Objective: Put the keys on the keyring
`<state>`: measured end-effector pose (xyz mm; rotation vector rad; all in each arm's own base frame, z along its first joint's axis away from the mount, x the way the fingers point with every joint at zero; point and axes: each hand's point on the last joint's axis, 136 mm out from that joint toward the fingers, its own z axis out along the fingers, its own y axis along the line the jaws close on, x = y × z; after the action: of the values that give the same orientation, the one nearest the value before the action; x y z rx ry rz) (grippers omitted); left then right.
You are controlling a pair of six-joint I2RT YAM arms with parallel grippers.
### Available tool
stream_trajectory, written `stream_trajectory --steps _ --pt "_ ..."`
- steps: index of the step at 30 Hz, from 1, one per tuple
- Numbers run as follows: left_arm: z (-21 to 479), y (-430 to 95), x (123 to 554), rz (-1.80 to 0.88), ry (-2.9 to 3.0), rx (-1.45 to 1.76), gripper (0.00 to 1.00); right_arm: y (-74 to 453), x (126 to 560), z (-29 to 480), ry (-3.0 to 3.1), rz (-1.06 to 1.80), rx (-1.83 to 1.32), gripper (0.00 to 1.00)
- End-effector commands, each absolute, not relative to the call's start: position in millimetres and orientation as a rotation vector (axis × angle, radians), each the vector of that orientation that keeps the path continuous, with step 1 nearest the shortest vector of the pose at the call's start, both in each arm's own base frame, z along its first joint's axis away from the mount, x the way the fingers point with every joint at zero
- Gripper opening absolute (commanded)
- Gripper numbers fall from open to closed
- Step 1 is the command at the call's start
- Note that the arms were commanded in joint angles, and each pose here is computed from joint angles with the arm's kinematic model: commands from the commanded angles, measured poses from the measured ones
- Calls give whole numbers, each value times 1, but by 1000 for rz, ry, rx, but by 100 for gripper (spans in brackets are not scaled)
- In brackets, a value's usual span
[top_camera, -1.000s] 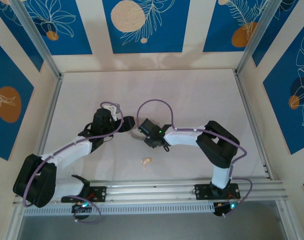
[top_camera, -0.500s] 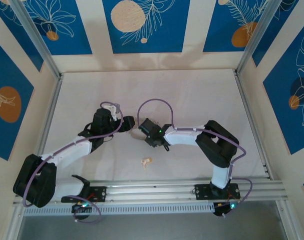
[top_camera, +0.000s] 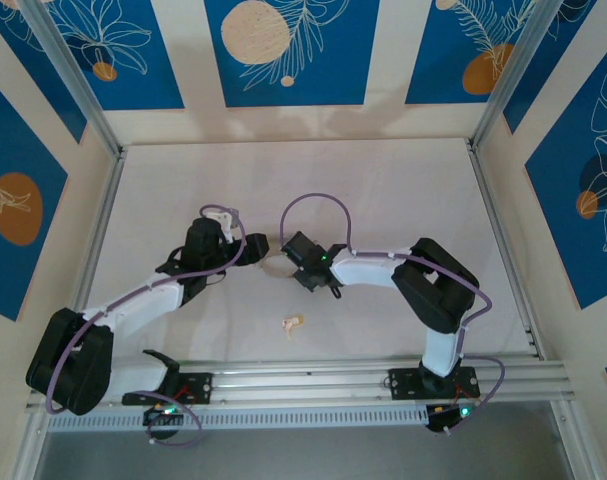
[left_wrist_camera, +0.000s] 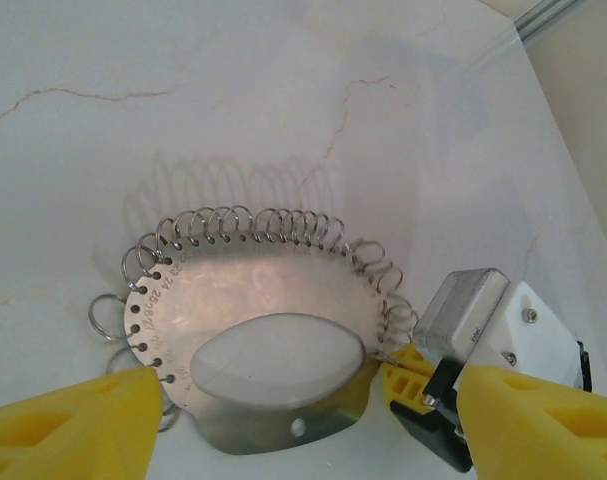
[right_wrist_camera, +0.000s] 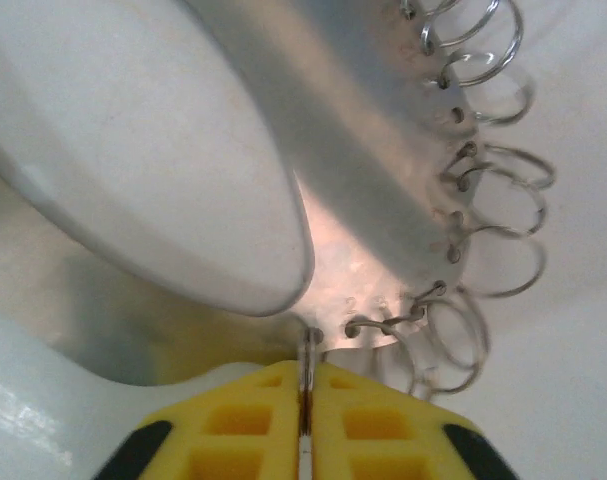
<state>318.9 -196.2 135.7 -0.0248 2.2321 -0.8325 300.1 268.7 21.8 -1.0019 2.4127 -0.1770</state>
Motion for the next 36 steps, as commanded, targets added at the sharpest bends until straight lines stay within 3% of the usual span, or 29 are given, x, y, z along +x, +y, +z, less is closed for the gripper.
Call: stream_trajectory --steps 1,7,20,36 --pt "143 -195 320 -864 2199 -29 78 271 308 29 2405 -177 -970 0" --pt "145 -196 321 -869 2194 -27 78 280 307 50 2408 -13 -950 0" --pt "151 -198 320 -889 2180 -21 78 294 291 120 2386 731 -805 0" --pt "165 -205 320 -923 2154 30 77 283 291 164 2264 1074 -678 0"
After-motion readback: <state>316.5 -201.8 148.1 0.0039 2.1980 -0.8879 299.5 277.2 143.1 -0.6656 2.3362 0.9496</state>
